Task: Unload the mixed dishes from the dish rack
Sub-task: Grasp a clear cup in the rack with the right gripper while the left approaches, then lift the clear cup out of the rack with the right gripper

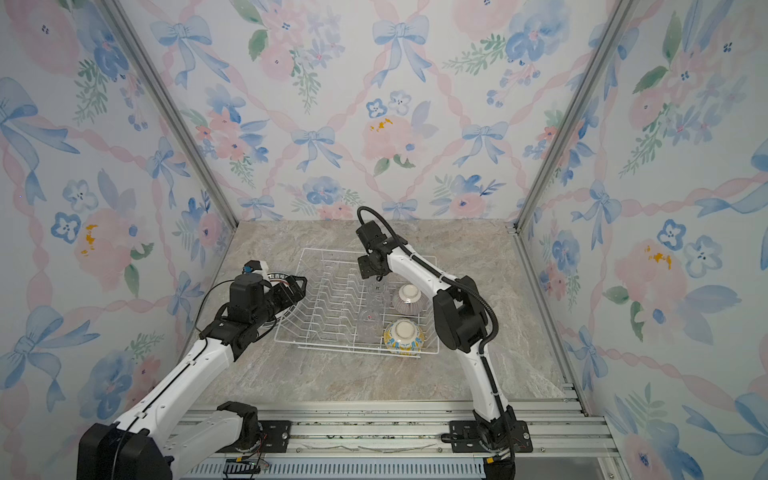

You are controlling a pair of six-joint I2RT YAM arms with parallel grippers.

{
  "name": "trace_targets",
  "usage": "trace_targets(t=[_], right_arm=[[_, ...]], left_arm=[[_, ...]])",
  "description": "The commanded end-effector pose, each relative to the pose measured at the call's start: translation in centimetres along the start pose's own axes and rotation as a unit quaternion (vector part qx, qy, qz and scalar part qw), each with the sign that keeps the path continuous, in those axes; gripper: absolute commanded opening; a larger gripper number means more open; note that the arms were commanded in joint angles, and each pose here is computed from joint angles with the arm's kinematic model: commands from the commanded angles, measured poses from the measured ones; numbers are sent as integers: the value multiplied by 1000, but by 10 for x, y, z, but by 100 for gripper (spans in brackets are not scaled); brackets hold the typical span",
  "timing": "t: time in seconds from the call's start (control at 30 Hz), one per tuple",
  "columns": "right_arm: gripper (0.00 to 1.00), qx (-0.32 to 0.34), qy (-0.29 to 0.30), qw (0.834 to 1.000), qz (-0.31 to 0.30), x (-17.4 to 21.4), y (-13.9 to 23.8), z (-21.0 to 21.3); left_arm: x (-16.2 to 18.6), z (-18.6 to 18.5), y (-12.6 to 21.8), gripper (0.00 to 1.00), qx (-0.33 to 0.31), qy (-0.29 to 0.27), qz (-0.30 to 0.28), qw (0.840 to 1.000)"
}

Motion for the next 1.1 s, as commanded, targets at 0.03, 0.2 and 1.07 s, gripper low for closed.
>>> trace_targets(t=[0.03,0.2,1.07], right_arm=[[65,6,9,1000,4,0,1,5],[59,1,9,1000,2,-1,5,5],[48,-140,-93,983,-69,-24,92,-11]], left_arm=[[-4,-3,-1,98,2,2,-13,1000],[-2,-3,-3,98,5,4,-9,1000],[-8,-26,-4,98,102,3,-25,994]])
Point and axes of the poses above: each gripper's point midway between its finger pads, its own y axis back along the fingers, its own z axis along the line the jaws close on, x = y × z, the point moved 7 cm from there along y, back along the fingers, and after that the axes turned 7 degrees about -y, right-handed, at the moved point
